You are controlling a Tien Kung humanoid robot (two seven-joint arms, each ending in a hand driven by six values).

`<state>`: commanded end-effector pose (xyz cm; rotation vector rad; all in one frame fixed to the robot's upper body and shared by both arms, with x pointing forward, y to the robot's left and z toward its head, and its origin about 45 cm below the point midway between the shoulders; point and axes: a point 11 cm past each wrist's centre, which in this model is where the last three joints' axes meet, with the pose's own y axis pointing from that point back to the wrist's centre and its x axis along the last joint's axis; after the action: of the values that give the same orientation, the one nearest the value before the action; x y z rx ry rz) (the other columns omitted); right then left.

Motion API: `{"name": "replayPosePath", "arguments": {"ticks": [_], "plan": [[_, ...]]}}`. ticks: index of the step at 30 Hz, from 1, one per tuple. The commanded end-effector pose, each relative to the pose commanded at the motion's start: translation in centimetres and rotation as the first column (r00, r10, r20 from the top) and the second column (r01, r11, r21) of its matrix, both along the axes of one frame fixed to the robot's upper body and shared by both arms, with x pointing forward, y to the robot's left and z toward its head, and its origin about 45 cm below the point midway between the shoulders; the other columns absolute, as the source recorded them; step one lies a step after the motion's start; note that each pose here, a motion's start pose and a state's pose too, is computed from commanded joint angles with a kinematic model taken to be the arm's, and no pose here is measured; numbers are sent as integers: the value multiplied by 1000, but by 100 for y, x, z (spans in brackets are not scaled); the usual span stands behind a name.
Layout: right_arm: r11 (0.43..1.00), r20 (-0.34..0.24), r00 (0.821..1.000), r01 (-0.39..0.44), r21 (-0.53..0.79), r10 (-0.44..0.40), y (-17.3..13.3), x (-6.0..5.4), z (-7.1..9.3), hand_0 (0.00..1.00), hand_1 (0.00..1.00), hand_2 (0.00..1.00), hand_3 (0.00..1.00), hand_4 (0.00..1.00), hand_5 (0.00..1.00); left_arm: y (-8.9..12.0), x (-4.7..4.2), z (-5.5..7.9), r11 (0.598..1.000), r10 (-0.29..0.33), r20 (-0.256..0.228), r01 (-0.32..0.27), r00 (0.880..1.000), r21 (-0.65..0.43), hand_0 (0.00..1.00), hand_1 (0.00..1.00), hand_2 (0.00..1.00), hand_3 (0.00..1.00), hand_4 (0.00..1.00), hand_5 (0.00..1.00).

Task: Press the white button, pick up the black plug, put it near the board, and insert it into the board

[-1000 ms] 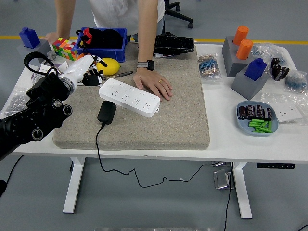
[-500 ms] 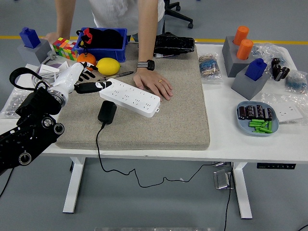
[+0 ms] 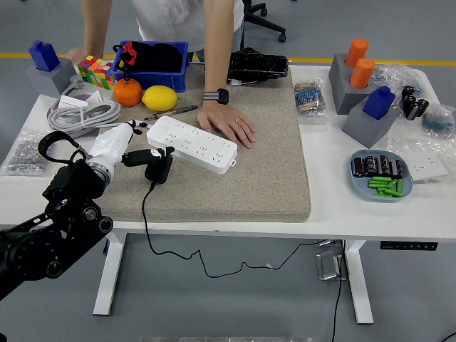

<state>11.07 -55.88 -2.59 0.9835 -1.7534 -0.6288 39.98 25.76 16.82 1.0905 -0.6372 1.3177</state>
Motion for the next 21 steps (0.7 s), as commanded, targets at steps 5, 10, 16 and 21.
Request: {"name": "replayPosePath", "arguments": {"ticks": [5,10,16,21], "plan": [[1000,-2,1000,-5,-1,5,2,-1,-1,699,624,604,598,661,360,-24,-62,-114,1000,10,-26,-10,1000,28,700,769,731,866,998,507],[1000,-3,1000,-8,-2,8,3,0,0,702,623,604,598,662,360,-108,-126,-198,1000,0,-37,1,999,31,671,736,708,836,998,525],[1000,-4,1000,-9,-1,9,11,1,-6,702,623,604,597,662,360,-166,-145,-247,999,-2,-24,2,1000,32,645,706,677,818,998,483],[1000,-7,1000,-11,-2,11,11,-7,-7,700,623,604,598,662,360,-222,-183,-327,998,-7,-24,9,1000,61,593,671,641,788,998,343]]}}
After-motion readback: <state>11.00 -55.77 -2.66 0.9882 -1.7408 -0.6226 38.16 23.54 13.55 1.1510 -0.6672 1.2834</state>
